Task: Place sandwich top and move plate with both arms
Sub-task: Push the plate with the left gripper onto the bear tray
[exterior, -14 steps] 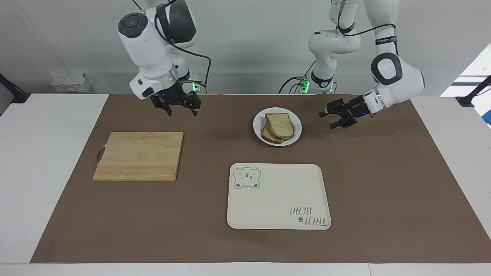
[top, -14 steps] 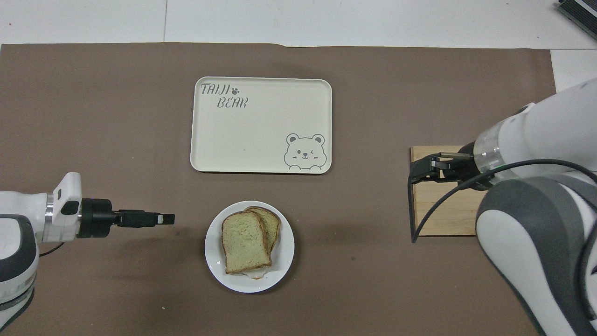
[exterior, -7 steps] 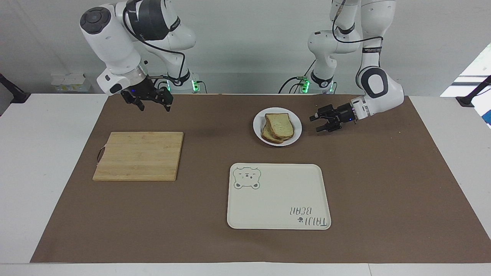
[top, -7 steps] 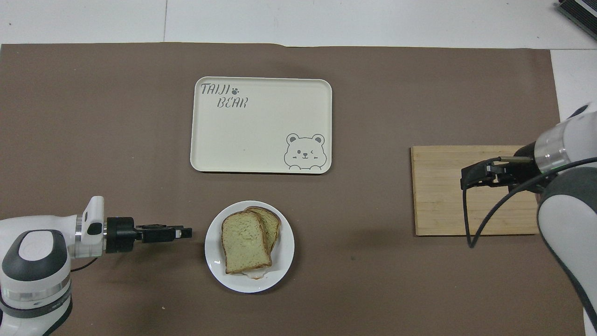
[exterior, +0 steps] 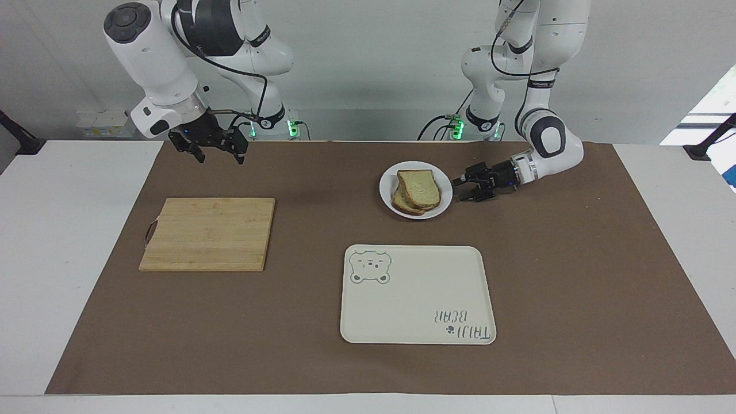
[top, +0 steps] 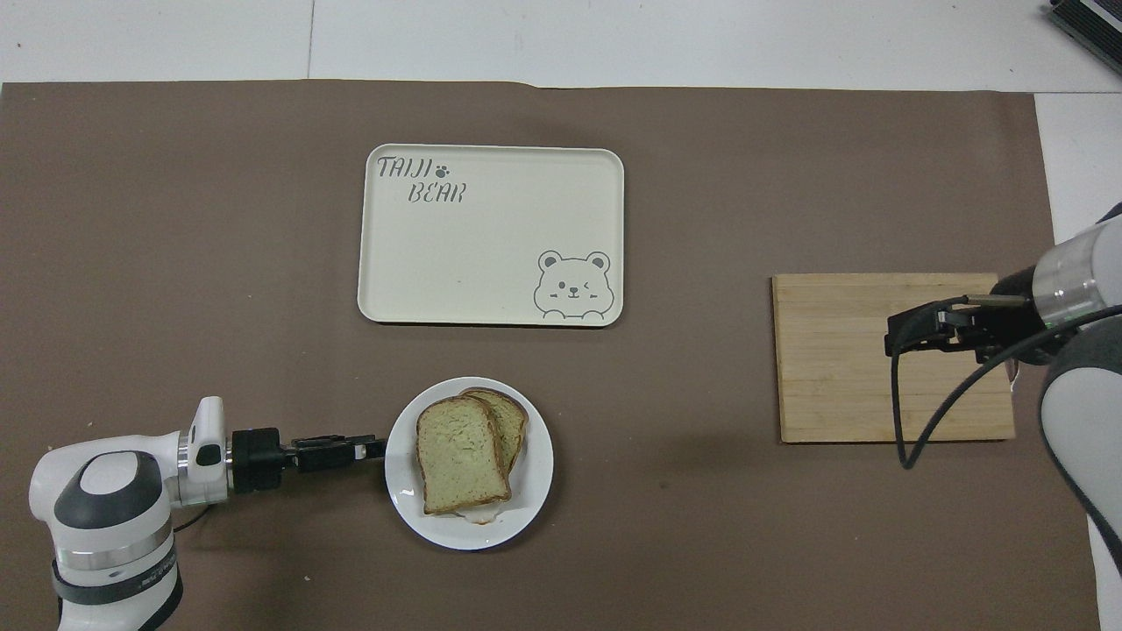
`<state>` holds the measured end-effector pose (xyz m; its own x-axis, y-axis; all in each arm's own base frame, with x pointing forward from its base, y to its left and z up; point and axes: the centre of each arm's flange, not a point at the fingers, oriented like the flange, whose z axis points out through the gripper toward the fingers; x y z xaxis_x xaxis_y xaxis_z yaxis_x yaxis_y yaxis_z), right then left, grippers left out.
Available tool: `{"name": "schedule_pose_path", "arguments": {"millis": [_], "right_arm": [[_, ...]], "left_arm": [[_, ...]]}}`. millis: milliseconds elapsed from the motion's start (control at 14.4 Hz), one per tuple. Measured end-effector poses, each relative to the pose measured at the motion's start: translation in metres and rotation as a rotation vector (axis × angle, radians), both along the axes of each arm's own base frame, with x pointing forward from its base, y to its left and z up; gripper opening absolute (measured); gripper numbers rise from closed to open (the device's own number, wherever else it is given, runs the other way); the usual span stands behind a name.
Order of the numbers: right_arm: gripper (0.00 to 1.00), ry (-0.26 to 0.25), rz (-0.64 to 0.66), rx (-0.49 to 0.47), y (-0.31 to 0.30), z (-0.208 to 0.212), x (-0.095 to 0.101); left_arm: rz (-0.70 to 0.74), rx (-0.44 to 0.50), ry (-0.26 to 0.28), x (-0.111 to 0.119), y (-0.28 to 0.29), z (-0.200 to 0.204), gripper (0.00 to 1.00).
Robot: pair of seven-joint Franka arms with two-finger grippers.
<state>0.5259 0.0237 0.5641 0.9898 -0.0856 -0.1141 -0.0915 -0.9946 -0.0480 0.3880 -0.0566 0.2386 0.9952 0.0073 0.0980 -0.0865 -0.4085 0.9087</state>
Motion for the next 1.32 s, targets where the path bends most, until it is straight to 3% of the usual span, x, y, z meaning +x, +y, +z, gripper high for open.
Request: {"name": "schedule_pose_path", "arguments": {"millis": [209,278,348,556,626,765,973,1321], "right_arm": [[1.00,-0.003,0.046,0.001,-0.010,-0.002,0.000],[1.00,-0.009,0.065,-0.006,-0.019,-0.002,0.001],[1.00,-0.014,0.074,-0.011,-0.028,-0.003,0.001],[1.00,-0.014,0.049,-0.021,-0.052,-0.005,0.001],[1.00,-0.015,0.034,-0.021,-0.062,-0.005,0.000],[1.00,-0.031,0.029,-0.020,-0.078,-0.003,0.000],[1.00,-0.072,0.039,-0.040,-0.079,0.013,0.004],[1.00,-0.154,0.061,-0.096,-0.073,0.076,0.003]], "left_arm": [[-0.007,-0.017,-0.005,-0.005,-0.013,-0.003,0.58],[-0.008,-0.021,-0.003,-0.008,-0.017,-0.004,0.58],[-0.011,-0.022,0.002,-0.010,-0.019,-0.006,0.52],[-0.014,-0.019,0.010,-0.012,-0.021,-0.010,0.20],[-0.014,-0.019,0.012,-0.012,-0.021,-0.010,0.20],[-0.013,-0.012,0.015,-0.013,-0.020,-0.013,0.06],[-0.010,-0.010,0.021,-0.014,-0.020,-0.015,0.04],[0.023,-0.035,0.011,-0.005,-0.011,-0.011,0.04]]}}
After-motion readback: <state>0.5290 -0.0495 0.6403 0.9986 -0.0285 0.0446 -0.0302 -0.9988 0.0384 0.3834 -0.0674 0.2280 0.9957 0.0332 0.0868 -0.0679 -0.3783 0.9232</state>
